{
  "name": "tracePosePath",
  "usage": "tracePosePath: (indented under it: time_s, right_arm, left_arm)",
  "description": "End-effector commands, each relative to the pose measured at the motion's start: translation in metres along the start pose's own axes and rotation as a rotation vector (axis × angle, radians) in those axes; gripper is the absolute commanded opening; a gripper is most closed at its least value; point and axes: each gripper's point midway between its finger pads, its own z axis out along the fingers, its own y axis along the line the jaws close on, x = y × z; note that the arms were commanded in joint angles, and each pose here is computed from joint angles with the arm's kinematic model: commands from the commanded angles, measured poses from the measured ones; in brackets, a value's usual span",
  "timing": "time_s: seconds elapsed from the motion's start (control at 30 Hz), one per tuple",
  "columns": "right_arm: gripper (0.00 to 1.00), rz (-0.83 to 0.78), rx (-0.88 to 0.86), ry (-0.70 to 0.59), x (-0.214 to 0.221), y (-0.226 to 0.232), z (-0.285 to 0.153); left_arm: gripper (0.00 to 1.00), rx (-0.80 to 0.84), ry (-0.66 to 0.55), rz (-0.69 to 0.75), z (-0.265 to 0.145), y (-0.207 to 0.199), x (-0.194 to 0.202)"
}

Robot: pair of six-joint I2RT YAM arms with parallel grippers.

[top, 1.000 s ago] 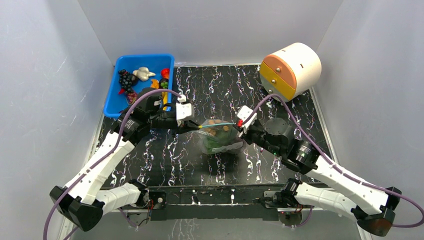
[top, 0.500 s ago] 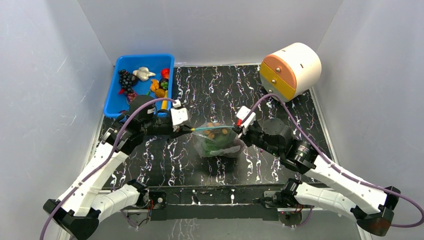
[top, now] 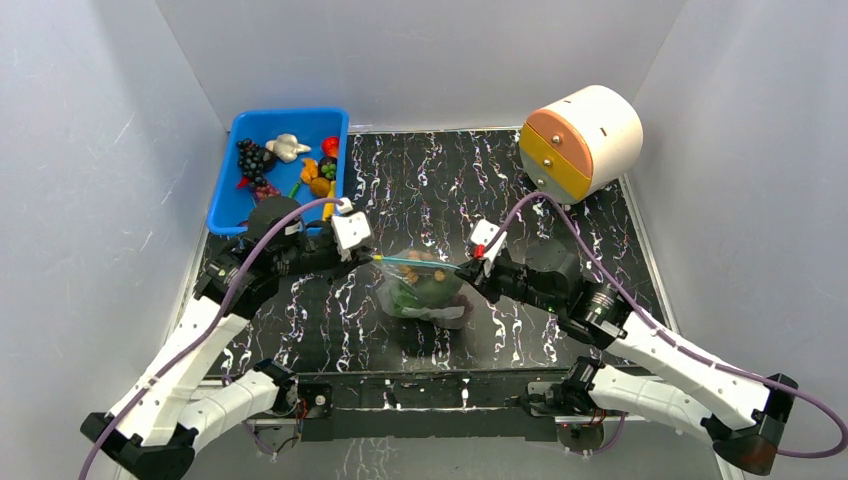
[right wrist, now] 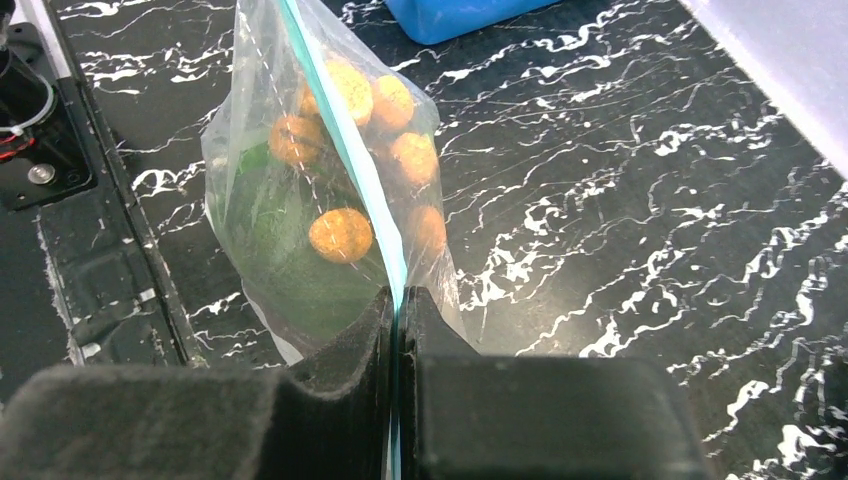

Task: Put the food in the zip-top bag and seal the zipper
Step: Zip the zipper food storage bag at the center of the board, then place the zipper food storage bag at the center of the board.

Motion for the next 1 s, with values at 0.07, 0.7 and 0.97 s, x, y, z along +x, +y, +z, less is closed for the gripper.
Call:
tracePosePath:
  time_s: [0.07,0.7,0.97]
  right_arm:
    - [0.00,0.023,-0.126,-0.135,-0.034,0.017,0.015]
    - [0.00,-0.002,0.037,0.020,-0.024,-0.087,0.108]
    - [0.00,0.033,0.106,0.075,0.011,-0.152,0.131]
  left_arm:
    - [0.45,-0.320,-0.116,0.021,-0.037,0.045,-0.034]
    - [0.98,-0.588,-0.240,-0.126,-0.060,0.080,-0.046]
    - [0.98,-0.586,-0.245,-0.303,-0.037,0.085,-0.030]
